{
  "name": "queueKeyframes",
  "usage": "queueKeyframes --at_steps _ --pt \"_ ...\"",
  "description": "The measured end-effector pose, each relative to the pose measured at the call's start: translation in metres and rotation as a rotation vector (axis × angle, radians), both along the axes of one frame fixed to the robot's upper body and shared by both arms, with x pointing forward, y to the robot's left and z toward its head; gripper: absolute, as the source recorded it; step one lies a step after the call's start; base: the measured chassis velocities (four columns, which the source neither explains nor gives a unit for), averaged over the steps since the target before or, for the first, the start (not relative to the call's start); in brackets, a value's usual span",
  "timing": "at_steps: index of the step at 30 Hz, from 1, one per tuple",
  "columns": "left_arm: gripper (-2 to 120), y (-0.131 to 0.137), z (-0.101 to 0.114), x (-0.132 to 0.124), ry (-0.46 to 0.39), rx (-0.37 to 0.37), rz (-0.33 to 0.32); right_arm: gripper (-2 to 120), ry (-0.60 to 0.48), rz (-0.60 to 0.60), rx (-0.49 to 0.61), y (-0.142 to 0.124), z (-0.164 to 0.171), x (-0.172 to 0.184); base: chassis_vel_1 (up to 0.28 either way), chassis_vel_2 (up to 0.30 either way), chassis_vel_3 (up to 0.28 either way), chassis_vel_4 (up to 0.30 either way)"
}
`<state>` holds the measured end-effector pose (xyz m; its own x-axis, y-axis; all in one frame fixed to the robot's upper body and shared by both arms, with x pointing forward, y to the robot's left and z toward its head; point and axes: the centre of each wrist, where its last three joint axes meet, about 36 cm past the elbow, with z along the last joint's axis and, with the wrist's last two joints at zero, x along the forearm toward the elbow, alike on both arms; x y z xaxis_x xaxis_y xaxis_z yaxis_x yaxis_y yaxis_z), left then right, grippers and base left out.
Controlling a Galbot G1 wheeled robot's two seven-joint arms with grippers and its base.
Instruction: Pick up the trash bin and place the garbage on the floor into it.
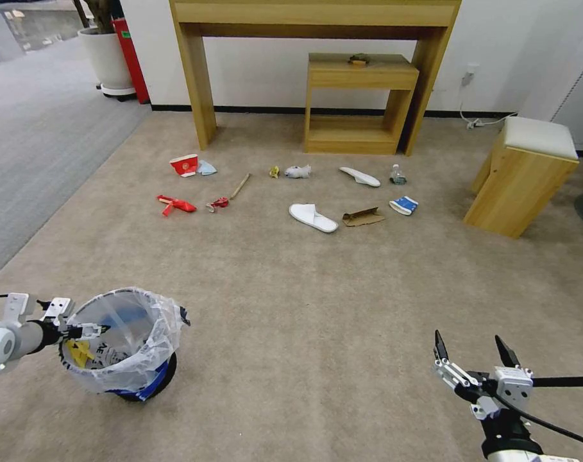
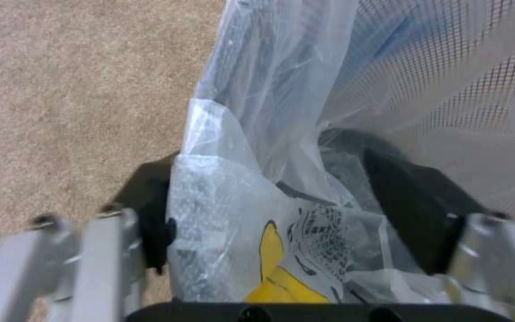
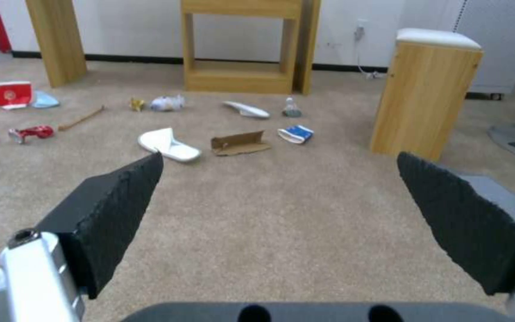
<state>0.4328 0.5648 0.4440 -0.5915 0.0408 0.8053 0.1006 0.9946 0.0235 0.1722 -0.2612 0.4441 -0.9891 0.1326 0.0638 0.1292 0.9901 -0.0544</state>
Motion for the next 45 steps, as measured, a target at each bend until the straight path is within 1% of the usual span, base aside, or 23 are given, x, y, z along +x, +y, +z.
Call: queueKeyframes --at_steps 1,2,5,6,8,9,12,14,17,21,22,25,30,33,34,36,37,39,40,41,42,44,45 --pt "63 0.000 0.000 0.000 0.001 0.005 -0.003 100 0.000 0.000 0.001 0.000 0.000 0.000 0.000 0.000 0.000 0.000" --pt "63 0.000 0.000 0.000 0.001 0.005 -0.003 100 0.000 0.000 0.001 0.000 0.000 0.000 0.000 0.000 0.000 0.000" --pt "48 -0.002 0.001 0.000 0.006 0.029 -0.013 100 0.000 -0.001 0.003 -0.001 0.000 0.000 0.000 0.000 0.000 0.000" --pt "48 -0.002 0.001 0.000 0.006 0.029 -0.013 100 0.000 -0.001 0.003 -0.001 0.000 0.000 0.000 0.000 0.000 0.000" --pt "39 -0.003 0.001 0.000 0.005 0.034 -0.014 100 -0.002 -0.003 0.006 -0.002 0.000 0.000 0.000 0.000 0.000 0.000" --pt "39 -0.003 0.001 0.000 0.005 0.034 -0.014 100 -0.002 -0.003 0.006 -0.002 0.000 0.000 0.000 0.000 0.000 0.000" --pt "23 -0.003 0.000 -0.001 0.003 0.014 -0.013 100 -0.004 -0.005 0.008 -0.003 0.001 0.000 0.000 0.000 0.000 0.000" --pt "20 -0.003 0.000 -0.001 0.002 0.006 -0.013 100 -0.004 -0.005 0.009 -0.003 0.001 0.000 0.000 0.000 0.000 0.000" --pt "5 -0.005 0.004 -0.004 -0.008 -0.022 -0.023 100 -0.006 -0.006 0.009 -0.002 0.001 0.001 0.000 0.000 0.000 0.000" --pt "0 -0.008 0.008 -0.012 -0.020 -0.037 -0.022 100 -0.010 -0.006 0.010 -0.002 0.001 0.001 0.000 0.000 0.000 0.000" --pt "0 -0.008 0.008 -0.012 -0.020 -0.037 -0.022 100 -0.010 -0.006 0.010 -0.002 0.001 0.001 0.000 0.000 0.000 0.000" --pt "0 -0.015 0.012 -0.027 -0.026 -0.034 -0.012 100 -0.013 -0.009 0.011 -0.003 0.002 0.001 0.000 0.000 0.000 0.000" --pt "0 -0.024 0.017 -0.035 -0.045 -0.044 0.012 100 -0.015 -0.011 0.011 -0.003 0.002 0.001 0.000 0.000 0.000 0.000" --pt "0 -0.050 0.030 -0.046 -0.107 -0.063 0.076 100 -0.016 -0.013 0.012 -0.003 0.002 0.002 0.000 0.000 0.000 0.000" --pt "0 -0.050 0.030 -0.046 -0.107 -0.063 0.076 100 -0.016 -0.013 0.012 -0.003 0.002 0.002 0.000 0.000 0.000 0.000" --pt "0 -0.065 0.036 -0.051 -0.133 -0.086 0.090 100 -0.016 -0.013 0.013 -0.003 0.002 0.002 0.000 0.000 0.000 0.000" --pt "0 -0.079 0.041 -0.056 -0.151 -0.103 0.105 100 -0.016 -0.015 0.014 -0.003 0.002 0.001 0.000 0.000 0.000 0.000" --pt "0 -0.086 0.043 -0.058 -0.158 -0.110 0.120 100 -0.016 -0.016 0.014 -0.003 0.002 0.001 0.000 0.000 0.000 0.000" --pt "0 -0.095 0.046 -0.062 -0.165 -0.118 0.145 100 -0.017 -0.017 0.016 -0.004 0.002 0.001 0.000 0.000 0.000 0.000" --pt "0 -0.109 0.049 -0.069 -0.169 -0.131 0.207 100 -0.017 -0.019 0.018 -0.004 0.002 0.001 0.000 0.000 0.000 0.000" --pt "0 -0.109 0.049 -0.069 -0.169 -0.131 0.207 100 -0.017 -0.019 0.018 -0.004 0.002 0.001 0.000 0.000 0.000 0.000" --pt "0 -0.129 0.054 -0.084 -0.158 -0.174 0.294 100 -0.018 -0.022 0.021 -0.004 0.001 0.001 0.000 0.000 0.000 0.000" --pt "0 -0.129 0.054 -0.084 -0.158 -0.174 0.294 100 -0.018 -0.022 0.021 -0.004 0.001 0.001 0.000 0.000 0.000 0.000"
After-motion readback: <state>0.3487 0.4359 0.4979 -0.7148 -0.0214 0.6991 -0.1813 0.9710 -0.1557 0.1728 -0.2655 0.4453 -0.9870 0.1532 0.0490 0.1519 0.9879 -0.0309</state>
